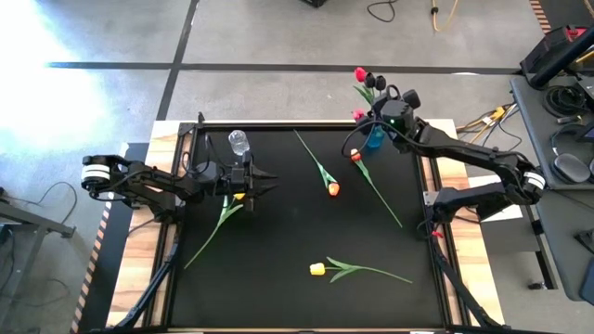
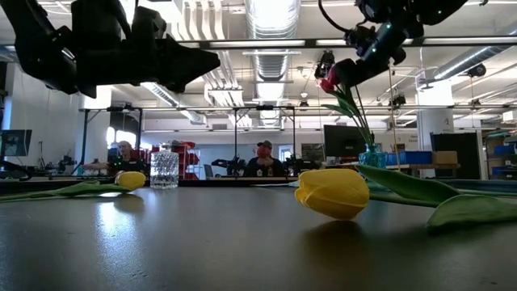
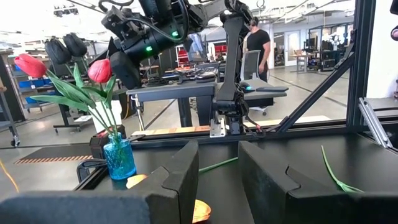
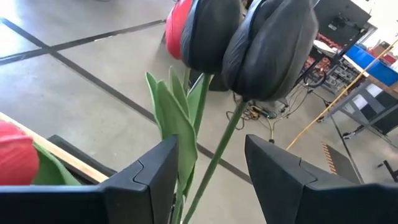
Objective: Sort flowers into vase by color
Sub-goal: Put the black tulip into the blue vase, then put the left yellow tulip into the transparent vase
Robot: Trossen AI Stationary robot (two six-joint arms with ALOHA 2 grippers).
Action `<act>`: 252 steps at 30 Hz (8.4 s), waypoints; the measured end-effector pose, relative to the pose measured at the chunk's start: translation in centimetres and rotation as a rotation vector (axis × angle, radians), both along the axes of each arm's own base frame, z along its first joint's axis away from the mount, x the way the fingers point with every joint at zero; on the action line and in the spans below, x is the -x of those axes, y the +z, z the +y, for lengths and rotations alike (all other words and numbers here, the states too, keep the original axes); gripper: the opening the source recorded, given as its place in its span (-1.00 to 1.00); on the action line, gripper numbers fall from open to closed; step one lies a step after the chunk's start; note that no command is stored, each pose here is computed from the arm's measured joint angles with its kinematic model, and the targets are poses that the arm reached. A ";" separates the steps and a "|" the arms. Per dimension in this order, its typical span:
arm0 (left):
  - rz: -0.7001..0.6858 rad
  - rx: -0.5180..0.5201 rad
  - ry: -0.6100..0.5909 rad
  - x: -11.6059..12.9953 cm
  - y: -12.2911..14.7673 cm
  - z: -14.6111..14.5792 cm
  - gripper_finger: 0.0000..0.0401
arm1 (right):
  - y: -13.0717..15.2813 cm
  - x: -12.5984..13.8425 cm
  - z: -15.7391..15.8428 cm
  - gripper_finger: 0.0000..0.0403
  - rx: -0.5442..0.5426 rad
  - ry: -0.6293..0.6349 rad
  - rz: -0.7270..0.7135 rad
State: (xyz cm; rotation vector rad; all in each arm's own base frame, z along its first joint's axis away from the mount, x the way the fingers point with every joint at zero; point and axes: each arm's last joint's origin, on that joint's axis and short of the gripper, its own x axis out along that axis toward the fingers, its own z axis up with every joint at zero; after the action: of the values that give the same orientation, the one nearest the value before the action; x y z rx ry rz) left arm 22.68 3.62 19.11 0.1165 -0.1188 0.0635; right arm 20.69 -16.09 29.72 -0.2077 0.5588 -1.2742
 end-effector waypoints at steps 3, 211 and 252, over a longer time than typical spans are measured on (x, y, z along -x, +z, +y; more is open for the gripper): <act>0.000 0.000 0.000 0.0 0.0 0.0 -0.50 | -0.4 0.0 0.1 -0.14 -0.018 0.021 -0.016; 0.027 -0.019 0.003 0.0 -0.3 0.0 -0.50 | 0.5 9.7 2.3 -0.06 -0.153 0.192 -0.083; 0.994 0.183 -0.006 -0.9 -3.0 -4.8 -1.00 | -7.2 2.5 18.6 -0.95 -0.202 0.663 -0.077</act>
State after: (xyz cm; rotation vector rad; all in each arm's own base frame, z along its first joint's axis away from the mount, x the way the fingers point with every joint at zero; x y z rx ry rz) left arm 23.57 -1.23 16.15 -0.0448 0.8776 0.0049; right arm 18.15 2.50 22.50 -0.1550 0.4920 -0.5767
